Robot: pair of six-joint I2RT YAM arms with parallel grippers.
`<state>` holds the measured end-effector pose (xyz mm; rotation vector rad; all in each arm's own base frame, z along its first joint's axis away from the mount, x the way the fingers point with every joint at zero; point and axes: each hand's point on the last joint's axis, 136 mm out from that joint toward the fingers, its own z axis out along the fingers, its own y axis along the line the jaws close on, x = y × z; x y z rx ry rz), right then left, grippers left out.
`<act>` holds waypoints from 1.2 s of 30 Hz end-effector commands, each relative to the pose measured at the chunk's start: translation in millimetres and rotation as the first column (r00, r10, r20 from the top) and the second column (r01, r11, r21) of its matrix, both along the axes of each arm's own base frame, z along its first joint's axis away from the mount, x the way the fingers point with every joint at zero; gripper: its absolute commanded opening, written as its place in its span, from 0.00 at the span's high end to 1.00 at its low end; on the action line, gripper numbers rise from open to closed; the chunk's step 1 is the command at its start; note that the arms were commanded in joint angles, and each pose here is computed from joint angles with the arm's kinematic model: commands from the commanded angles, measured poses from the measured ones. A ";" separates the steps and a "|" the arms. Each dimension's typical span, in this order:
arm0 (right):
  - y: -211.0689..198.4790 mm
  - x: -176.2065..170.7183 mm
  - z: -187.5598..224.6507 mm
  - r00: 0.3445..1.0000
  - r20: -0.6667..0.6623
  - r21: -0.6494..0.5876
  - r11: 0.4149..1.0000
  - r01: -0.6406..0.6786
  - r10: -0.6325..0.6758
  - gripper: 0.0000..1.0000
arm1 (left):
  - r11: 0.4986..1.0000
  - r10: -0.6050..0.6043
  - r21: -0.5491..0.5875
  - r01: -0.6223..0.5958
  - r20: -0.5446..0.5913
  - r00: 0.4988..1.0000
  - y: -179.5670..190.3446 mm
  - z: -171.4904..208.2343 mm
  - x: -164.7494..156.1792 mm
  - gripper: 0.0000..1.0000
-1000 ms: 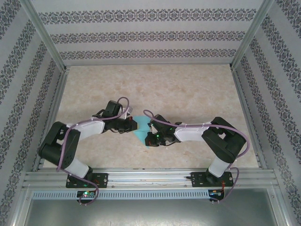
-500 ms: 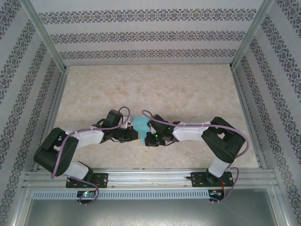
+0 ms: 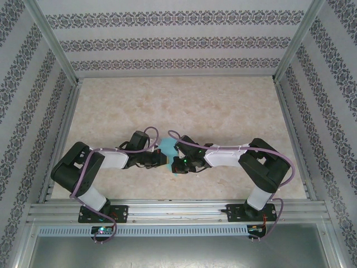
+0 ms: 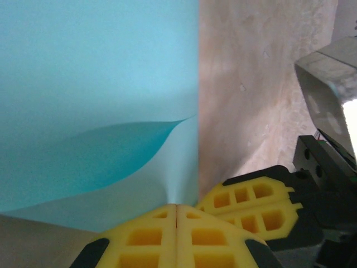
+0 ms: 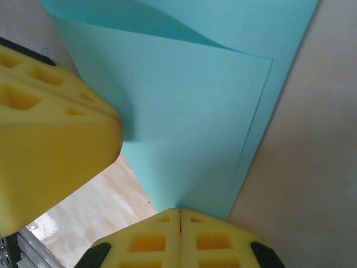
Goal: Fold a paper plane with a square sheet of paper (fold left side to right side)
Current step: Third fold the triangle at the center of the table.
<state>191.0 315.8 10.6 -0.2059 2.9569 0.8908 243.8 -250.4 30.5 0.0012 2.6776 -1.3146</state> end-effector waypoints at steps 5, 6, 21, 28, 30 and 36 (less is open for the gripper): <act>-59.2 -28.0 -56.3 0.995 -0.089 -0.294 0.956 0.010 -0.037 1.00 | 0.999 0.004 0.045 -0.005 0.038 0.999 -0.7 -8.8 10.4 1.00; -59.4 -28.0 -56.1 0.995 -0.089 -0.296 0.955 0.008 -0.036 1.00 | 0.999 0.006 0.051 -0.008 0.035 0.999 -0.5 -10.2 11.4 1.00; -68.2 -30.0 -55.5 0.996 -0.088 -0.335 0.942 -0.002 -0.029 1.00 | 0.978 0.067 0.198 -0.064 -0.010 0.998 21.6 -33.1 17.0 1.00; -69.6 -29.5 -55.5 0.996 -0.084 -0.341 0.940 0.000 -0.030 1.00 | 0.970 0.116 0.217 -0.112 -0.007 0.993 47.6 -36.5 27.9 1.00; -69.7 -29.7 -55.2 0.996 -0.086 -0.342 0.940 -0.001 -0.030 1.00 | 0.967 0.134 0.219 -0.130 -0.006 0.991 57.0 -39.1 31.9 1.00; -69.9 -29.7 -53.6 0.996 -0.083 -0.343 0.939 -0.001 -0.029 1.00 | 0.957 0.166 0.240 -0.164 0.013 0.986 78.0 -43.9 46.2 1.00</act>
